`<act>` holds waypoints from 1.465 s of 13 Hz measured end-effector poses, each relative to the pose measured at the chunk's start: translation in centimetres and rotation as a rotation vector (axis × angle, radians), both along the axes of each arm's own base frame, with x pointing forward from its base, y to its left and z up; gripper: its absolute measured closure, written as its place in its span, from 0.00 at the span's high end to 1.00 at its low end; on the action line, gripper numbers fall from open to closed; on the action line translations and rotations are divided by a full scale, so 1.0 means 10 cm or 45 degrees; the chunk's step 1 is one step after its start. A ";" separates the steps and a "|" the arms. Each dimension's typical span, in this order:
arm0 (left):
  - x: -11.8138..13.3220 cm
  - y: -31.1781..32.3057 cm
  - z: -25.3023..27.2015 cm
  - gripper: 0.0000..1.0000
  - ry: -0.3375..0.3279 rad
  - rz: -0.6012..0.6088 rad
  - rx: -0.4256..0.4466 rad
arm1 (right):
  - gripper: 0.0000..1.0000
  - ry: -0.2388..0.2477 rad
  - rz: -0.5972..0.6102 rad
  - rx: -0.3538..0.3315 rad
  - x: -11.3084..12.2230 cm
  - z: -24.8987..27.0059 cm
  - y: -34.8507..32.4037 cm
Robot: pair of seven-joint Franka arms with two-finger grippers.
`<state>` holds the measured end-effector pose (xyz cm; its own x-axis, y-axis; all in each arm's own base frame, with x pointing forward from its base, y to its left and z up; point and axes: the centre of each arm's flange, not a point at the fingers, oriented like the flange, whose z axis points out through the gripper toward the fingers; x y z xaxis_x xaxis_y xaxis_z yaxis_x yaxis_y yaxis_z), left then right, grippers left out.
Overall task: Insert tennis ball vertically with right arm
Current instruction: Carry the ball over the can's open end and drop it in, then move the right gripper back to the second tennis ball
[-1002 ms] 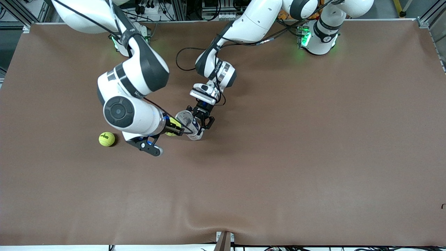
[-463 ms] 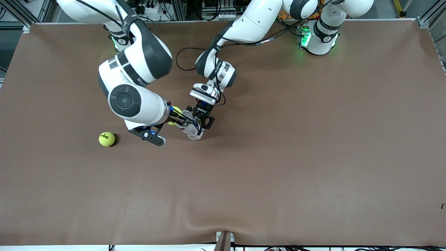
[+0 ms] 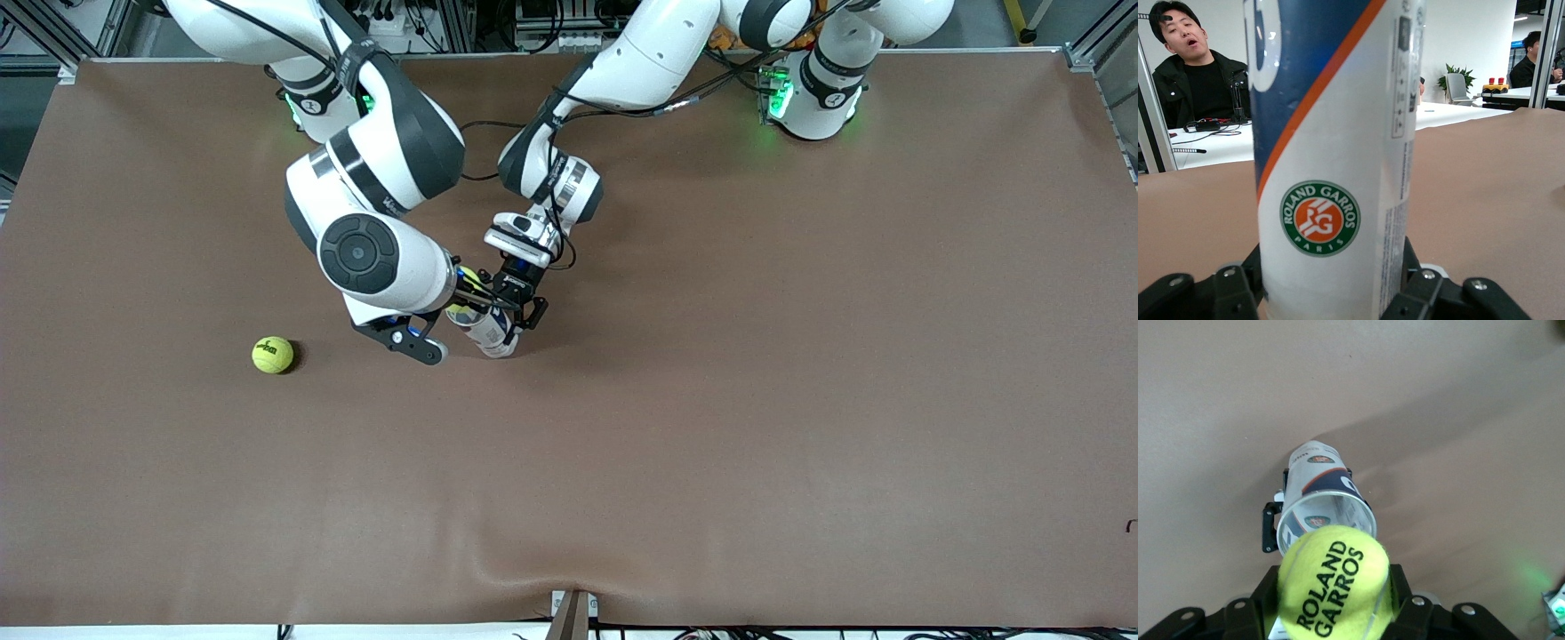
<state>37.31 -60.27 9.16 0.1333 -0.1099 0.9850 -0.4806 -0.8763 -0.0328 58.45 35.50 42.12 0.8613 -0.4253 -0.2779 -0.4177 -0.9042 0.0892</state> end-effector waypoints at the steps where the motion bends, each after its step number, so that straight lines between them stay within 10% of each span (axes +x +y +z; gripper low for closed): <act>1: 0.00 0.00 0.00 0.76 0.000 0.000 0.000 | 0.68 0.000 -0.001 0.000 0.01 -0.03 0.00; 8: -0.03 -0.02 0.00 0.76 0.002 -0.005 -0.003 | 0.68 0.008 0.006 -0.010 0.01 -0.24 0.06; 12: -0.09 -0.06 0.00 0.76 0.008 -0.013 -0.011 | 1.00 0.010 -0.003 -0.016 0.02 -0.25 0.03; 19: -0.18 -0.12 0.00 0.77 0.031 -0.025 -0.043 | 1.00 0.027 -0.015 -0.031 0.35 0.21 -0.83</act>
